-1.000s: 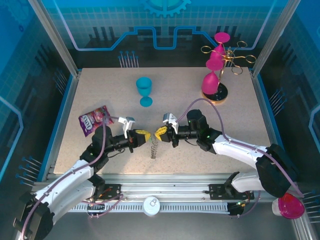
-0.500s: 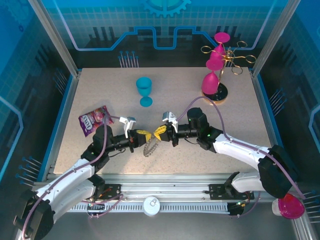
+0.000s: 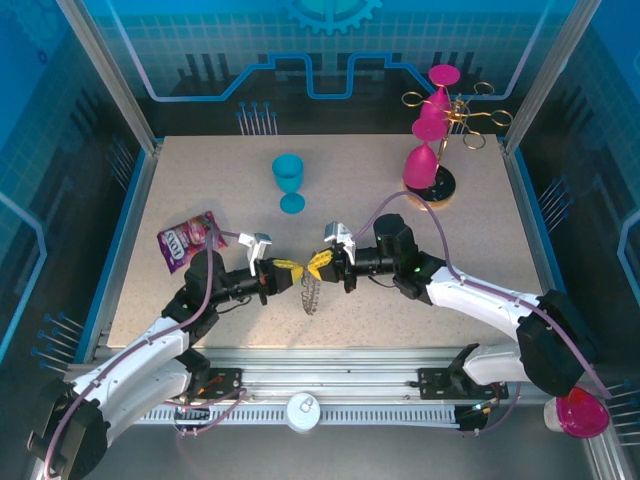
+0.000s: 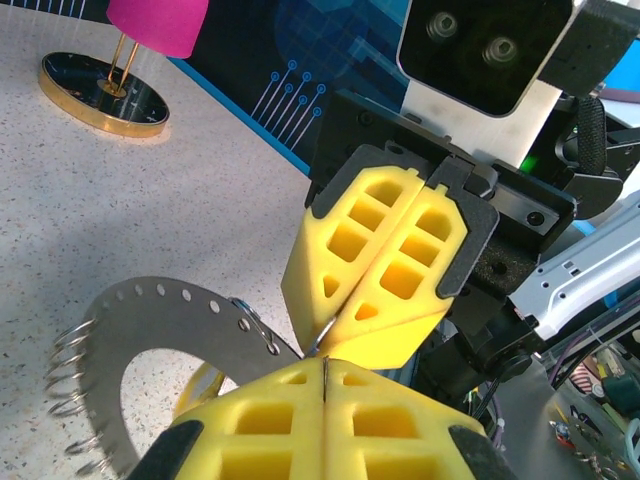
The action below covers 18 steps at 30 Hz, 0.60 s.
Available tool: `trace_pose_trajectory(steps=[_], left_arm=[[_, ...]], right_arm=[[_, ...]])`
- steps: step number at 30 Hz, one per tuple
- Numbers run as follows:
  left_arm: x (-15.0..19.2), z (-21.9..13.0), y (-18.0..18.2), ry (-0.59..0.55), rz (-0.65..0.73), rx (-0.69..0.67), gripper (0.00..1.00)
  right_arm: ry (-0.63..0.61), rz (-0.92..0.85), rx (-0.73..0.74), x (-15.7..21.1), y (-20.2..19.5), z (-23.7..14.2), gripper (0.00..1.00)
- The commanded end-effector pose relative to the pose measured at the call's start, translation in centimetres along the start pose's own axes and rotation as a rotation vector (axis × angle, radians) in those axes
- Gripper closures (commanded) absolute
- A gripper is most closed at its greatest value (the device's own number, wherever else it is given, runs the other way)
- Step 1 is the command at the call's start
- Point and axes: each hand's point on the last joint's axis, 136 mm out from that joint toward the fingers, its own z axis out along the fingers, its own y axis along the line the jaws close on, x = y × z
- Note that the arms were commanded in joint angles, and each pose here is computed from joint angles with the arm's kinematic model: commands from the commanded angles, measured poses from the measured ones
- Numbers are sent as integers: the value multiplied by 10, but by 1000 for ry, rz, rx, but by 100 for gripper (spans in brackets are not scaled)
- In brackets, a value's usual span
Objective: Put the keys on the keyring
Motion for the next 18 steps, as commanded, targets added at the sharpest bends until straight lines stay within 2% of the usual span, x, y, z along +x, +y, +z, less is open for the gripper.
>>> trace_pose_trajectory(steps=[1, 8, 18], left_arm=[[-1, 0, 2, -13, 9, -7, 100], [-3, -1, 4, -26, 15, -16, 100], [0, -3, 19, -19, 5, -104, 100]], right_arm=[[-49, -34, -53, -26, 15, -3, 100], [-42, -23, -72, -24, 18, -3, 100], [-56, -27, -95, -29, 24, -5, 100]])
